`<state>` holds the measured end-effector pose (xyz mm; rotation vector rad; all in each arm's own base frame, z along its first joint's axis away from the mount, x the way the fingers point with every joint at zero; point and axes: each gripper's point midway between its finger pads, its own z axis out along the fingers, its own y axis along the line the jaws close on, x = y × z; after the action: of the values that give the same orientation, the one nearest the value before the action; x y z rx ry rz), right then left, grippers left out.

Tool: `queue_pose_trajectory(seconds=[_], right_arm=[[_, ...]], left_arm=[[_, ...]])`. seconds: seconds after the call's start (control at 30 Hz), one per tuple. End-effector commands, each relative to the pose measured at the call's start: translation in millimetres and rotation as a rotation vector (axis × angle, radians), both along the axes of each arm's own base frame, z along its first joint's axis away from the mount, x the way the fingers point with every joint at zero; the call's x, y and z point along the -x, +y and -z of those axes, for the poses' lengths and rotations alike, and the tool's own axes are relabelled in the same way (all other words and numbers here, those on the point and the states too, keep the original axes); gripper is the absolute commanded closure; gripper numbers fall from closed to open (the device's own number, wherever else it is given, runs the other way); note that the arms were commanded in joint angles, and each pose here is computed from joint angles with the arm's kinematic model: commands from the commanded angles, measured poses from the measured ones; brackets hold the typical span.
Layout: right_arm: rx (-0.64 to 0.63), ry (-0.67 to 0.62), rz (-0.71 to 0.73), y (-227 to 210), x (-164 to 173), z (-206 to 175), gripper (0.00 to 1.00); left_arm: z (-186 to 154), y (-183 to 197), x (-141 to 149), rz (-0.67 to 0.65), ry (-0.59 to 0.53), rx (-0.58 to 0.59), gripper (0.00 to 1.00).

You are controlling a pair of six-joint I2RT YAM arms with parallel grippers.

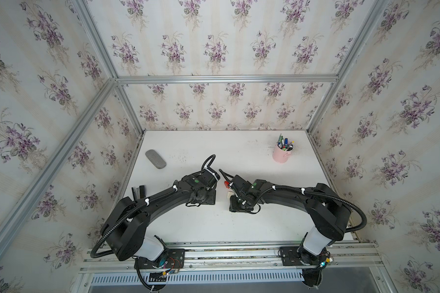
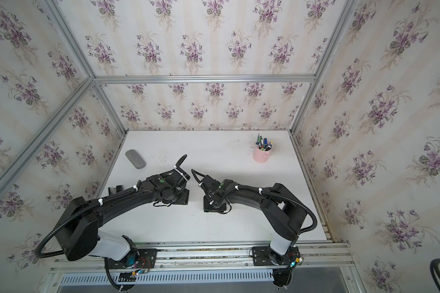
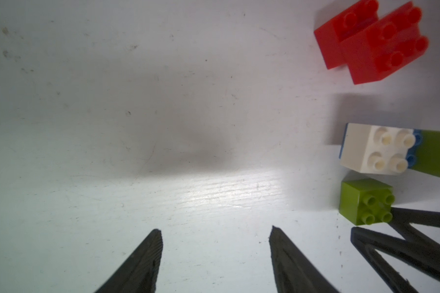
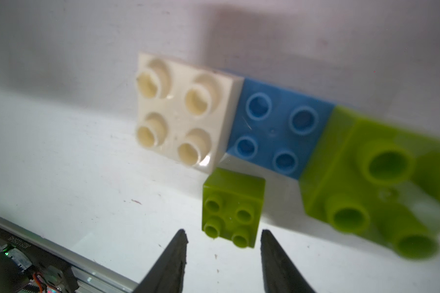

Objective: Assemble the letter y with lego
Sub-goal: Place the lego brick at the center of the board, then pick up the lego brick from the center of the board.

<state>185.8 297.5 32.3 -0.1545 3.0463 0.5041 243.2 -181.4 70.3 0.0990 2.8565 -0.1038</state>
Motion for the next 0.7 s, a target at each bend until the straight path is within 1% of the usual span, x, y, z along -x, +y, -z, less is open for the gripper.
queue_pose_trajectory(seconds=[0.0, 0.07, 0.17, 0.27, 0.47, 0.57, 0.6, 0.67], right_arm=[[-0.058, -0.012, -0.040, 14, 0, -8, 0.52], [-0.070, -0.005, -0.058, 19, 2, -9, 0.54], [-0.079, -0.014, -0.075, 21, 2, -12, 0.54], [-0.048, -0.030, -0.080, 16, 0, -14, 0.53], [0.020, -0.169, -0.135, -1, -21, -48, 0.52], [0.035, -0.232, -0.151, -13, -39, -64, 0.47], [0.043, -0.254, -0.158, -17, -45, -68, 0.44], [0.043, -0.285, -0.171, -23, -56, -73, 0.40]], left_arm=[[0, 0, -1, -0.018, 0.002, 0.003, 0.31], [1, 0, -1, -0.020, 0.002, 0.002, 0.31], [1, 1, -1, -0.021, 0.002, 0.000, 0.31], [1, 0, -1, -0.022, 0.002, 0.001, 0.31], [-3, -1, -3, -0.015, -0.011, 0.007, 0.31], [-6, -1, -4, -0.007, -0.020, 0.012, 0.31], [-7, -1, -3, -0.006, -0.021, 0.013, 0.31], [-8, -1, -3, -0.007, -0.024, 0.018, 0.31]])
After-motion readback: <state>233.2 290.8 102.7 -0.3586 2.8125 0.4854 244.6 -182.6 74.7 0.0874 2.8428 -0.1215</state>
